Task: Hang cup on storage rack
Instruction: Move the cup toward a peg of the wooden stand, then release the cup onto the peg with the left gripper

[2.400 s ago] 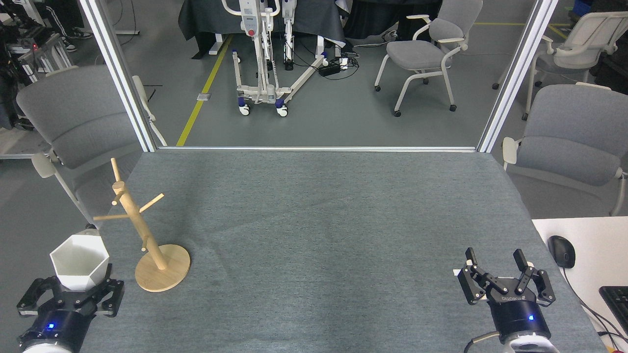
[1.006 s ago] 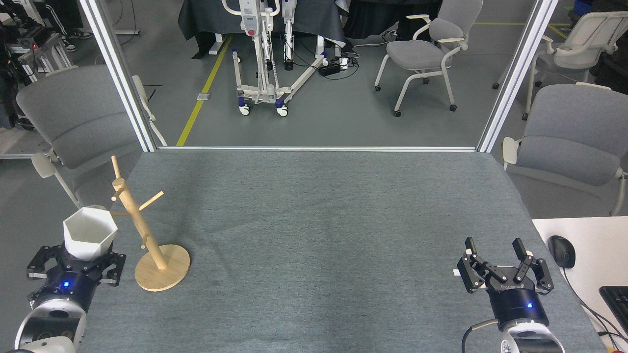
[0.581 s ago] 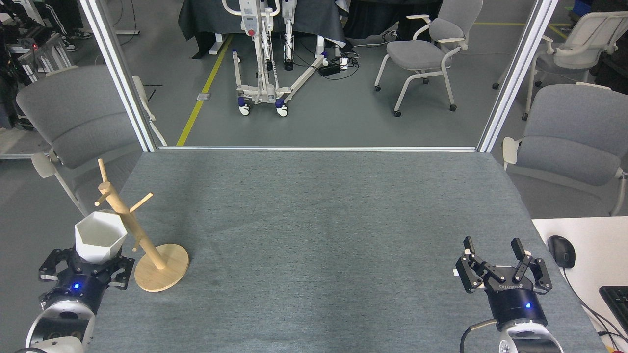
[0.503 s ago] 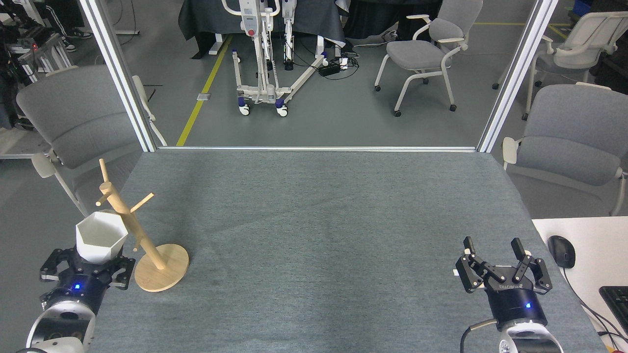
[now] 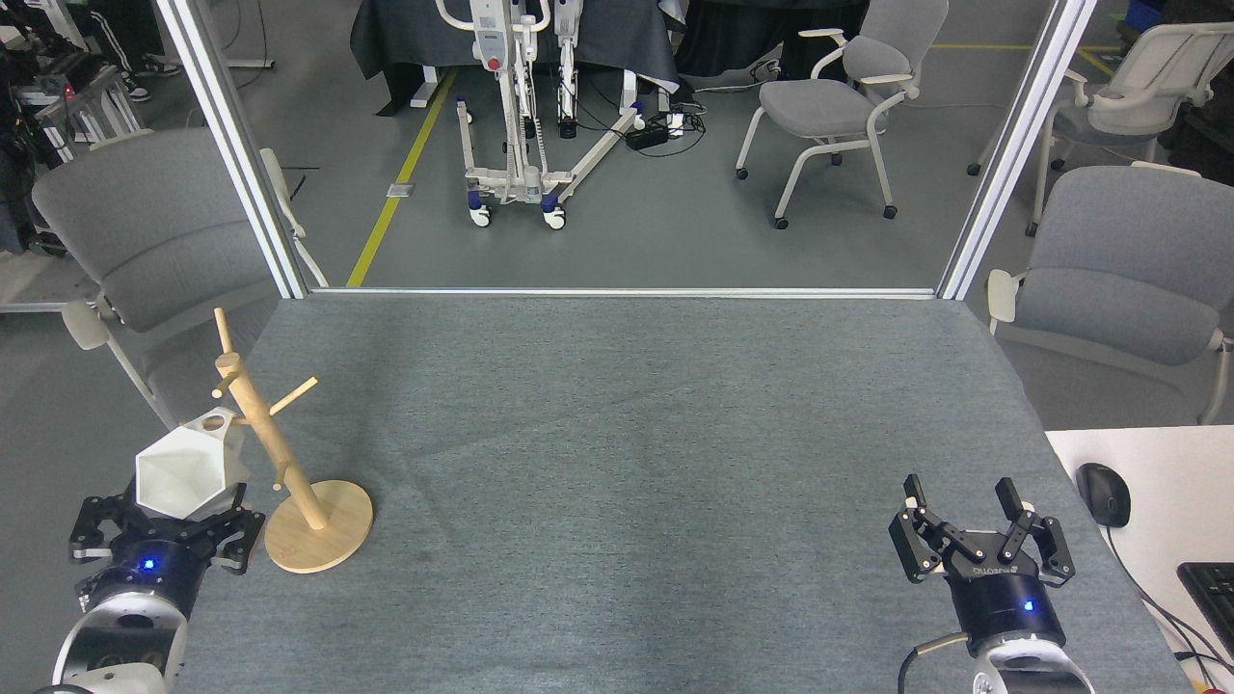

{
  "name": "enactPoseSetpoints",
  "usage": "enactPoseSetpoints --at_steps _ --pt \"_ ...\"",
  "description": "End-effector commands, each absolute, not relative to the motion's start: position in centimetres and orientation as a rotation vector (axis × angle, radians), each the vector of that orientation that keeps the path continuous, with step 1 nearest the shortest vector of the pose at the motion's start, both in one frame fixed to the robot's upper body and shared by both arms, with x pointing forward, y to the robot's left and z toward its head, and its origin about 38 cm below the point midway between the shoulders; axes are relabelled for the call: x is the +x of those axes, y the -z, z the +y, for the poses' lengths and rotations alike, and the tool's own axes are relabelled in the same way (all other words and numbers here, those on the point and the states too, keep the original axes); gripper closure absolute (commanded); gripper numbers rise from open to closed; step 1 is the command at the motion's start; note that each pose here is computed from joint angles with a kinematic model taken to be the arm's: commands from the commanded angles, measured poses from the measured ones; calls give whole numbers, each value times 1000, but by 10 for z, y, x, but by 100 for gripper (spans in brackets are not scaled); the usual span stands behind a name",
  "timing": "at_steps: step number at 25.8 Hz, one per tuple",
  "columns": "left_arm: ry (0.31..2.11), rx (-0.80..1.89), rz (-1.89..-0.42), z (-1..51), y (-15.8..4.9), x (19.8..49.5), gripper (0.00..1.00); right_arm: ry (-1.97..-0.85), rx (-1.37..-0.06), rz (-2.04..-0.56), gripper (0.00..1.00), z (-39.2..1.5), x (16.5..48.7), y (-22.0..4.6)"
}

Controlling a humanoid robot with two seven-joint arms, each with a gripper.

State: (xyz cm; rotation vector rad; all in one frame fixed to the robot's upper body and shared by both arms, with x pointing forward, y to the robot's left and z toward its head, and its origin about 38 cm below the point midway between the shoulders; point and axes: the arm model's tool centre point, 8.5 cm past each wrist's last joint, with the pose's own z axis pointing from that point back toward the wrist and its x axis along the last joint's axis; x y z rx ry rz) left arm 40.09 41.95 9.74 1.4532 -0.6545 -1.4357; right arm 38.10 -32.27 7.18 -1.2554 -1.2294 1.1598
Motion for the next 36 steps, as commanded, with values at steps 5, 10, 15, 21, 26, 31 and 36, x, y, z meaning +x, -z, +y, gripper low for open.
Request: enactPoseSetpoints --at_steps 5,10,15,21,26,31,36 --pt "1430 1461 -663 419 -100 401 2 -1139 -1248 -1252 0 -315 385 -74" --pt "1432 1458 -663 420 -99 400 1 -1135 -1250 -1249 0 -316 385 -75" --pt "1448 1472 -661 419 -97 386 1 -1121 -1241 -1254 0 -311 385 -73" --pt "1456 1460 -683 406 -90 373 1 -1114 -1234 -1256 0 -309 385 -72" --pt "1466 1427 -706 398 -83 374 1 -1115 -1231 -1259 0 -307 386 -72" --pt "1464 1360 -705 390 -63 373 1 -1113 -1233 -1257 0 -308 385 -72" --pt "1475 1299 -684 390 -43 371 1 -1103 -1222 -1263 0 -303 386 -71"
